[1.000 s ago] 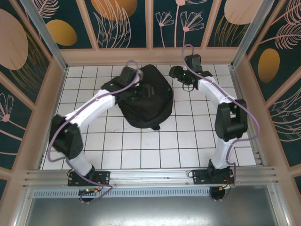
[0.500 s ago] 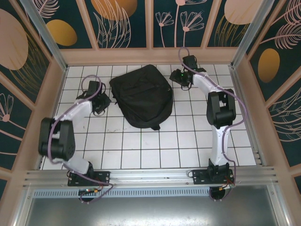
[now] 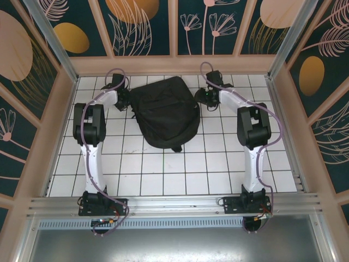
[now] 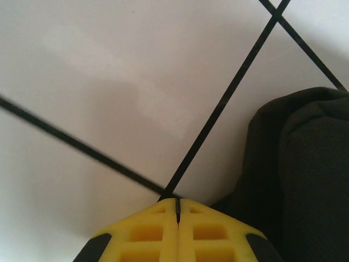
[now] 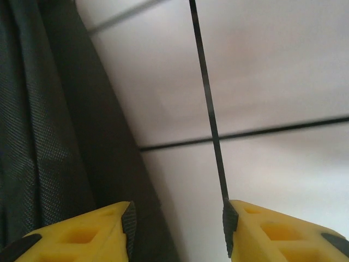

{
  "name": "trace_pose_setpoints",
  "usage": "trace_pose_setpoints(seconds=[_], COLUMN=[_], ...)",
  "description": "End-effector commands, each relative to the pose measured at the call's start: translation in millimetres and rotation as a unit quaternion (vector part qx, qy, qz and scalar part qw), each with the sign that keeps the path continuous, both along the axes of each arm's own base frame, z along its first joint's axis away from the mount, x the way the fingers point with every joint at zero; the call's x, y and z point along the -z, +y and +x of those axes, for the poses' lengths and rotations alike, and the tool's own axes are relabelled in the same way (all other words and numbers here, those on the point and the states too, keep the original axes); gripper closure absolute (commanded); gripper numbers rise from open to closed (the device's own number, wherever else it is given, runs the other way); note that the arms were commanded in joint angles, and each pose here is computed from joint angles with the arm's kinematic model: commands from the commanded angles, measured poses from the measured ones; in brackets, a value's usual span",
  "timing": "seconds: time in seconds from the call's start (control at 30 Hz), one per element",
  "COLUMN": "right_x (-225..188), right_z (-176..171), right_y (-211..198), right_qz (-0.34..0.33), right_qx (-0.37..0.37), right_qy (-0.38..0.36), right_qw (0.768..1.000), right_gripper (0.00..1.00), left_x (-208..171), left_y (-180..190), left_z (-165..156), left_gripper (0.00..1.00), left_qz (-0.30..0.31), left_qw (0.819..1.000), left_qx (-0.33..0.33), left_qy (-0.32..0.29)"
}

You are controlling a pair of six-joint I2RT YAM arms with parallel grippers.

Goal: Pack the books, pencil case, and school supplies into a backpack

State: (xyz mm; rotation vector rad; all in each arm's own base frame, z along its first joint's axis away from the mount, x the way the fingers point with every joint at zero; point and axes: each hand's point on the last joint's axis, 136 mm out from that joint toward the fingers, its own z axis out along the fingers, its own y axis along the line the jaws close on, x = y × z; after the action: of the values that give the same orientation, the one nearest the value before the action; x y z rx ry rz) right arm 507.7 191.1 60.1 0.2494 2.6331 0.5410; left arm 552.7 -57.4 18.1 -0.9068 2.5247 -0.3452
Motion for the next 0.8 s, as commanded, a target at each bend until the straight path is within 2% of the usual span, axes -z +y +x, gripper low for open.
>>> trace_pose_setpoints(seconds=[0.0, 0.13, 0.3, 0.37, 0.43, 0.53, 0.67, 0.73, 0.77], right_x=[4.8, 1.5, -16.9, -27.0, -38.0, -48.9, -67.0, -78.8, -84.9], right_z=[-30.1, -62.3, -116.9, -138.7, -164.5, -189.5, -198.2, -200.0, -200.5], right_y=[14.0, 32.6, 66.9, 81.8, 101.2, 105.3, 82.2, 74.1, 70.6], right_qz=[-0.003, -0.001, 0.046, 0.065, 0.086, 0.098, 0.066, 0.047, 0.044], right_qx=[-0.027, -0.051, -0.089, -0.110, -0.147, -0.170, -0.163, -0.164, -0.163], right_qy=[0.016, 0.012, -0.007, -0.018, -0.031, -0.041, -0.064, -0.077, -0.082], right_qw=[1.000, 0.999, 0.995, 0.992, 0.985, 0.980, 0.982, 0.982, 0.982], right_gripper=[0.51, 0.51, 0.51, 0.50, 0.50, 0.48, 0.49, 0.50, 0.50], left_x=[5.9, -4.5, -23.6, -31.3, -41.8, -67.2, -124.0, -161.0, -180.3], left_y=[-21.6, -56.1, -124.7, -144.9, -152.5, -146.4, -98.6, -80.7, -74.8], left_z=[13.3, 37.6, 57.5, 58.8, 58.5, 57.8, 56.7, 49.3, 43.6], left_gripper=[1.00, 1.00, 1.00, 0.98, 0.91, 0.83, 0.73, 0.71, 0.67], left_qz=[-0.029, -0.027, -0.041, -0.044, -0.039, -0.008, 0.106, 0.139, 0.147], left_qw=[0.999, 0.995, 0.979, 0.971, 0.965, 0.962, 0.967, 0.965, 0.964], left_qx=[0.043, 0.098, 0.195, 0.226, 0.246, 0.255, 0.188, 0.156, 0.145], left_qy=[0.007, -0.014, -0.052, -0.068, -0.083, -0.101, -0.132, -0.156, -0.170])
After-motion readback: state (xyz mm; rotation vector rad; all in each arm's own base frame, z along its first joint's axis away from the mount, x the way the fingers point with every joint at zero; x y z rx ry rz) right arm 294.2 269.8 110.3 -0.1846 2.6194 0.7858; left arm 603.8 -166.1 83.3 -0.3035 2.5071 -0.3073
